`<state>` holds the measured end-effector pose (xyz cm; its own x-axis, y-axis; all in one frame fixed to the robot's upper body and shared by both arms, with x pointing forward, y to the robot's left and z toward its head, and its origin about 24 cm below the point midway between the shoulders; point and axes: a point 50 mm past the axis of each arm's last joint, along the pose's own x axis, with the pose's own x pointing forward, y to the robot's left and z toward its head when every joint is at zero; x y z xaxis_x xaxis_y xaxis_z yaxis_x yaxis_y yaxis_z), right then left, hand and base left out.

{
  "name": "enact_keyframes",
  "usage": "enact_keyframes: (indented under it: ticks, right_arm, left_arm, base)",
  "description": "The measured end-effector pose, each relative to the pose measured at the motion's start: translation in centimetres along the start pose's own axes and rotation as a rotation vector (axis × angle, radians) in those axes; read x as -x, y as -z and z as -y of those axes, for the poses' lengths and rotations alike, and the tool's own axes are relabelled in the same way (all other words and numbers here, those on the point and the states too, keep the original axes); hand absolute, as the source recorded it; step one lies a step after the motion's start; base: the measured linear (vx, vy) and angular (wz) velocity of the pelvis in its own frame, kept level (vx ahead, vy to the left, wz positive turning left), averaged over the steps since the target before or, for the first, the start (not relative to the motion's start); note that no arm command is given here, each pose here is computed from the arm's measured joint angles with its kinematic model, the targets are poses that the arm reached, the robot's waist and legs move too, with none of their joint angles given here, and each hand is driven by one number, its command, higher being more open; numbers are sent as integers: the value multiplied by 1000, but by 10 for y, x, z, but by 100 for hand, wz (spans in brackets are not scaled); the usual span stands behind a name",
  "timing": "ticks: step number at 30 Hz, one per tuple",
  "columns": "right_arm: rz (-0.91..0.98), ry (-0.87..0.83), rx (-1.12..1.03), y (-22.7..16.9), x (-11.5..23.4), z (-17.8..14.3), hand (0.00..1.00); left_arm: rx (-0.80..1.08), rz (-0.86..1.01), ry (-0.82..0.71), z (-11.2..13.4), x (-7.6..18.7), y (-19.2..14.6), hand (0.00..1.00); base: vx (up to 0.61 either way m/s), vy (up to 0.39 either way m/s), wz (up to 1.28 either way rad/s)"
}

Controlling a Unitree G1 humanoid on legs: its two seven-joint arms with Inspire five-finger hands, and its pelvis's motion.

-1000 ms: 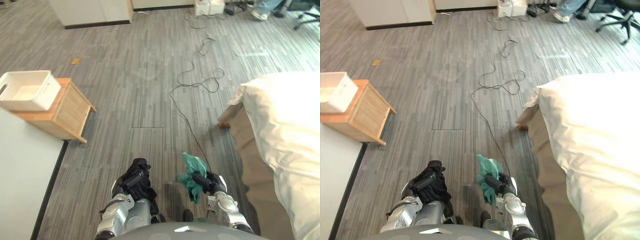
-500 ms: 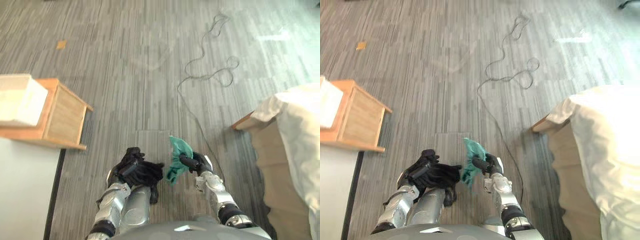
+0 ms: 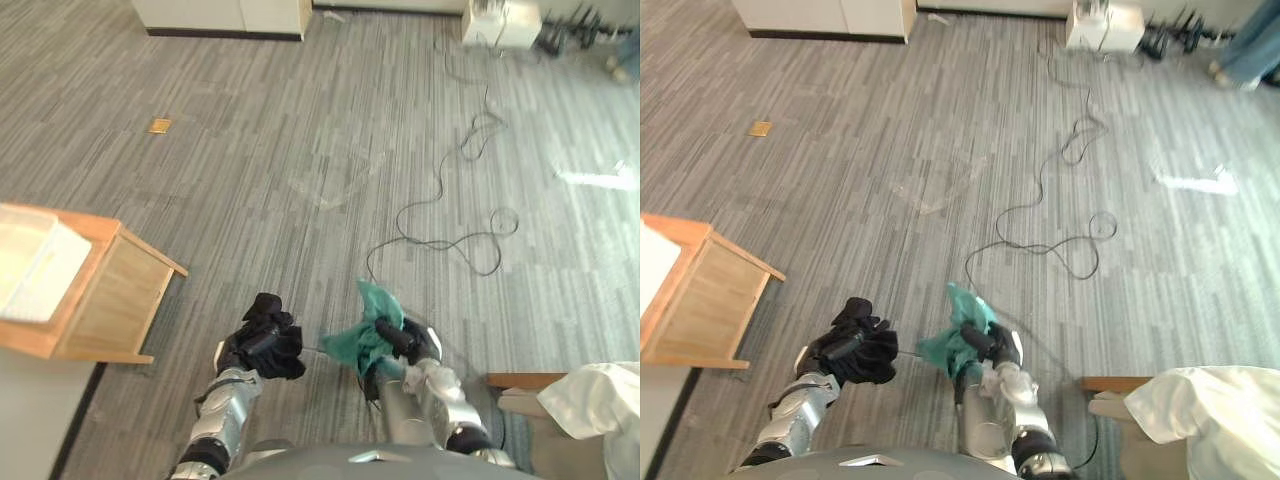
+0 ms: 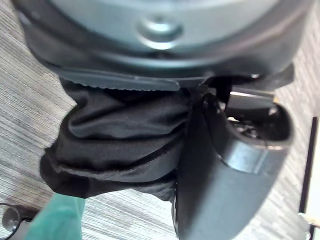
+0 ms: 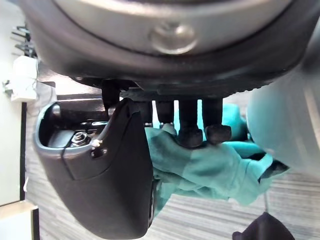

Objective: Tidy up the quilt and then pick up the clothes from the bed and put them into the laundry hamper

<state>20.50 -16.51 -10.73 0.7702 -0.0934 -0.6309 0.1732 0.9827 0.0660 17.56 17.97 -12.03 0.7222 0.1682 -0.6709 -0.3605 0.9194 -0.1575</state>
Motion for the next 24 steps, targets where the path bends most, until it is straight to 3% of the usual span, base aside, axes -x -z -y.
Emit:
enact_keyframes:
  ticks: [5, 10, 14, 19, 24]
  right_arm:
    - [-23, -8, 33, 9, 4, 2, 0]
    - [21, -91, 86, -8, -3, -22, 0]
    - [36, -106, 76, -14, -5, -28, 0]
    - [40, -78, 66, -16, -7, -22, 0]
    - [-11, -88, 40, -1, -3, -30, 0]
  left_arm:
    - [44, -40, 3, 1, 8, 17, 0]
    - [77, 20, 13, 1, 11, 7, 0]
    - [107, 25, -11, -4, 10, 6, 0]
    - [130, 38, -14, -3, 6, -1, 0]
    - [171, 37, -61, -20, 10, 2, 0]
  base:
    - [540, -268, -10]
    - [443, -46, -59]
    - [500, 149, -21]
    - [529, 172, 59]
    - [455, 160, 76]
